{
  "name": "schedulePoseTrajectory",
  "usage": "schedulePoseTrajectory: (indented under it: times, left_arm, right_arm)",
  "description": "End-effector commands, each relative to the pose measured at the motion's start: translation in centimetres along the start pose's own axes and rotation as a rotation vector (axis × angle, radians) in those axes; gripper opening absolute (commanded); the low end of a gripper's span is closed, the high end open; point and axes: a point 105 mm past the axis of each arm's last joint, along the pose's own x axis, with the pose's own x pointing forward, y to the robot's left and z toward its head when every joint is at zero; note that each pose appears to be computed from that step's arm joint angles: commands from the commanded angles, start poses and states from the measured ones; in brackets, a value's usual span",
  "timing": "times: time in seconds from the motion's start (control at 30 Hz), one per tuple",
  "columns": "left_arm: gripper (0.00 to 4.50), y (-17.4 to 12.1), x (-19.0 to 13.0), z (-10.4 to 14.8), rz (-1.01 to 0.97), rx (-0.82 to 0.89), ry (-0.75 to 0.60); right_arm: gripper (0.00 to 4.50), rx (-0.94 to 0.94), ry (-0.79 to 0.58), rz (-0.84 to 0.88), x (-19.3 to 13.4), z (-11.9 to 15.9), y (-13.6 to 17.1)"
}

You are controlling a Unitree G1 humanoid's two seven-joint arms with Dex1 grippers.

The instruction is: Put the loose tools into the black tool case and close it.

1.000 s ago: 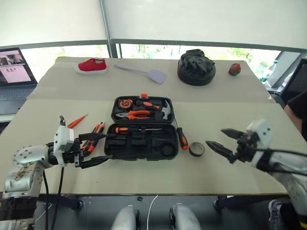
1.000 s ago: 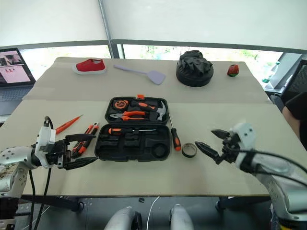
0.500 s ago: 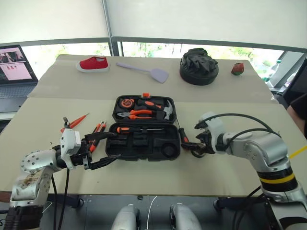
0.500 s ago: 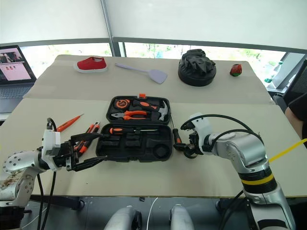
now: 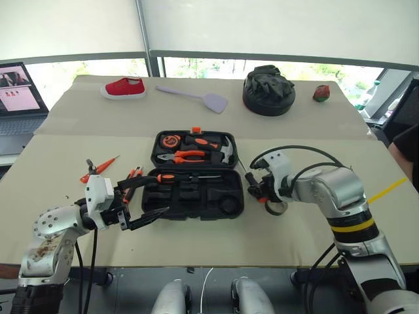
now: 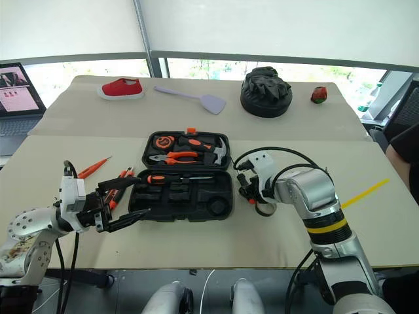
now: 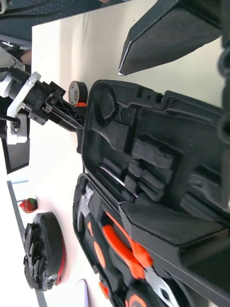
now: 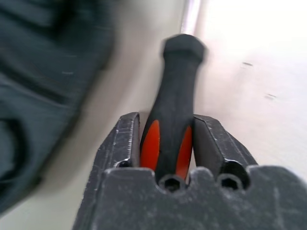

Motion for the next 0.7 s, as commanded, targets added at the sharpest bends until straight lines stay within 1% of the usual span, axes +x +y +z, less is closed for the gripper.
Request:
schedulePoseTrajectory:
  times: [0.03,0.1,0.17,0.23,0.27,0.3,0.33,0.37,0.43,0.47,0.5,0.53,0.57,0.63,0.7]
  left_arm:
    - [4.5,-0.1,0.4,1.3,0.006,0.036,-0.052]
    - [4.5,-0.1,0.6,1.6,0.011,0.033,-0.066]
    - [4.5,-0.2,0.5,1.8,0.012,0.036,-0.07]
    - [4.5,0.1,0.2,2.0,0.035,0.04,-0.074]
    - [4.5,0.4,-0.1,2.0,0.051,0.041,-0.068]
    - [4.5,0.7,-0.5,1.9,0.067,0.042,-0.061]
    - [4.5,0.9,-0.8,1.8,0.077,0.043,-0.055]
    - [4.5,1.0,-1.3,1.6,0.092,0.043,-0.042]
    - [4.5,1.4,-2.2,1.1,0.12,0.044,-0.015]
    - [4.5,1.6,-2.7,0.8,0.137,0.045,-0.003]
    - [4.5,1.8,-3.1,0.6,0.153,0.046,0.006]
    - [4.5,1.9,-3.6,0.3,0.174,0.042,0.015]
    - [4.5,2.0,-4.0,0.1,0.192,0.037,0.02]
    - [4.5,1.7,-4.6,-0.4,0.21,0.026,0.033]
    - [4.5,1.2,-5.0,-0.8,0.216,0.02,0.051]
  right_arm:
    - [1.19,0.062,-0.077,-0.061,-0.8,1.1,-1.2]
    - [1.17,0.116,-0.119,-0.11,-1.6,1.3,-2.4]
    - [1.17,0.174,-0.193,-0.162,-2.6,2.0,-3.8]
    - [1.16,0.148,-0.27,-0.182,-3.9,2.8,-4.5]
    - [1.16,0.074,-0.336,-0.164,-4.8,4.0,-4.3]
    - [1.15,-0.04,-0.427,-0.126,-5.7,5.5,-3.7]
    - [1.15,-0.123,-0.481,-0.094,-6.3,6.5,-3.0]
    - [1.15,-0.301,-0.568,-0.033,-7.0,8.1,-1.4]
    - [1.15,-0.592,-0.629,0.116,-7.2,9.4,2.2]
    - [1.15,-0.708,-0.635,0.187,-7.0,9.5,3.7]
    - [1.15,-0.78,-0.621,0.243,-6.6,9.4,4.7]
    - [1.15,-0.83,-0.602,0.294,-6.1,9.4,5.7]
    - [1.15,-0.837,-0.546,0.336,-5.3,9.1,6.3]
    - [1.15,-0.931,-0.475,0.436,-4.5,8.3,8.0]
    - [1.15,-1.007,-0.406,0.466,-3.5,7.8,8.9]
